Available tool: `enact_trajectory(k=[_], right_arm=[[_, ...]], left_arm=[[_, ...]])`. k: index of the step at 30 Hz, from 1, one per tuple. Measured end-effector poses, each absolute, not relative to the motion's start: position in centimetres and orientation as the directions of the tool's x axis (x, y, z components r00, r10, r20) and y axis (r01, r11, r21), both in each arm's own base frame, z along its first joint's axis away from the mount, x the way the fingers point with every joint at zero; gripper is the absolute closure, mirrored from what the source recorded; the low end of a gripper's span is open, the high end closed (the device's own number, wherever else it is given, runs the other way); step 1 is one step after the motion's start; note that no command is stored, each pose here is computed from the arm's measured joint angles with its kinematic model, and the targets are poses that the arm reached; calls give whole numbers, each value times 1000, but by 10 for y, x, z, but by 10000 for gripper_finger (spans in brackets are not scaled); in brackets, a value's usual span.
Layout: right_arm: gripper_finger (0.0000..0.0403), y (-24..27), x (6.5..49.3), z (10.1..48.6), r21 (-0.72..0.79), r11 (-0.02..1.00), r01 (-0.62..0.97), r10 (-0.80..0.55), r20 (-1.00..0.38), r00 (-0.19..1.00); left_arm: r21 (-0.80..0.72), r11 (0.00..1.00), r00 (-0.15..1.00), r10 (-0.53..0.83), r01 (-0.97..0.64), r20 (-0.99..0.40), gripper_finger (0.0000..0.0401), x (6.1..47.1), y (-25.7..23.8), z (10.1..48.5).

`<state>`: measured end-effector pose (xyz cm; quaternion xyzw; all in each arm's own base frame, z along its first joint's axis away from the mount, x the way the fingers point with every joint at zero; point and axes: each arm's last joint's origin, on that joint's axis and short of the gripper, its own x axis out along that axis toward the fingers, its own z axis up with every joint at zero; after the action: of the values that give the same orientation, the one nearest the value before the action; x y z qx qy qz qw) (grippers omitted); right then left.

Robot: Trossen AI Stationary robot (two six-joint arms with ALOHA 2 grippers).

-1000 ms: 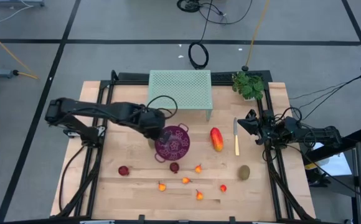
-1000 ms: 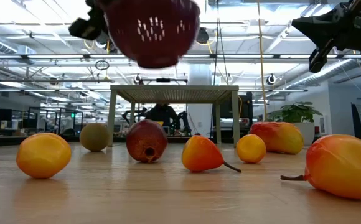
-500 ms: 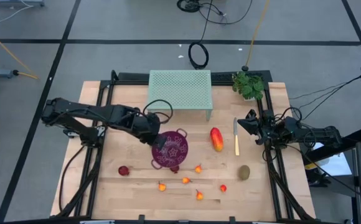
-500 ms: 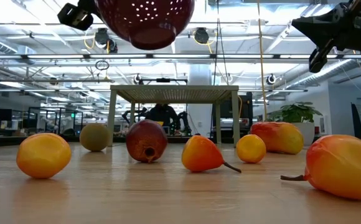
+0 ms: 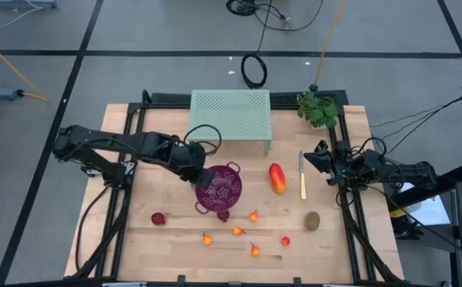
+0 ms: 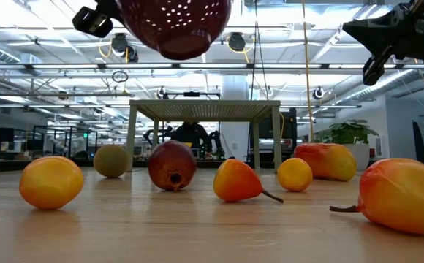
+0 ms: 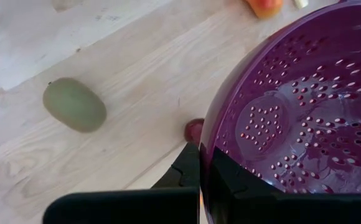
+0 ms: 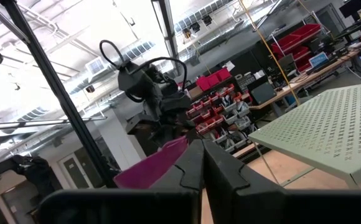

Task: Pick & Place Fruit
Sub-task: Put the violet strainer bowl on the shelf

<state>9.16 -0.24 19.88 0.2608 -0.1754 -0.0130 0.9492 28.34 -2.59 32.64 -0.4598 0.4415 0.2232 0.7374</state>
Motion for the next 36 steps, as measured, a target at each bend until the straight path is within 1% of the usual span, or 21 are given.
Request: enact_trajectory(k=[5, 11, 18, 23, 26, 31, 36], right_arm=[[399, -2, 92, 199, 500, 864, -68, -116, 327, 938], [399, -2, 92, 199, 502, 862, -69, -115, 327, 938], [399, -2, 92, 199, 500, 863, -68, -115, 327, 938], [399, -2, 92, 199, 500, 864, -67, -116, 326, 938], [399, -2, 92, 199, 497, 865, -67, -116, 327, 938], [399, -2, 92, 199, 492, 868, -64, -116, 326, 938], [399, -2, 92, 199, 457, 888, -49, -116, 326, 938]], left_arm=[[-498, 474, 518, -99, -726, -850, 401, 285, -22, 327], [-509, 482, 549, -68, -713, -833, 401, 288, -15, 329], [-471, 489, 552, 25, -734, -834, 401, 288, -2, 329], [-430, 554, 582, 125, -713, -803, 401, 289, 6, 342], [-370, 605, 600, 232, -705, -766, 401, 290, 10, 354], [-197, 704, 617, 408, -682, -673, 401, 290, 11, 374], [-26, 772, 645, 512, -635, -568, 401, 295, 6, 383]])
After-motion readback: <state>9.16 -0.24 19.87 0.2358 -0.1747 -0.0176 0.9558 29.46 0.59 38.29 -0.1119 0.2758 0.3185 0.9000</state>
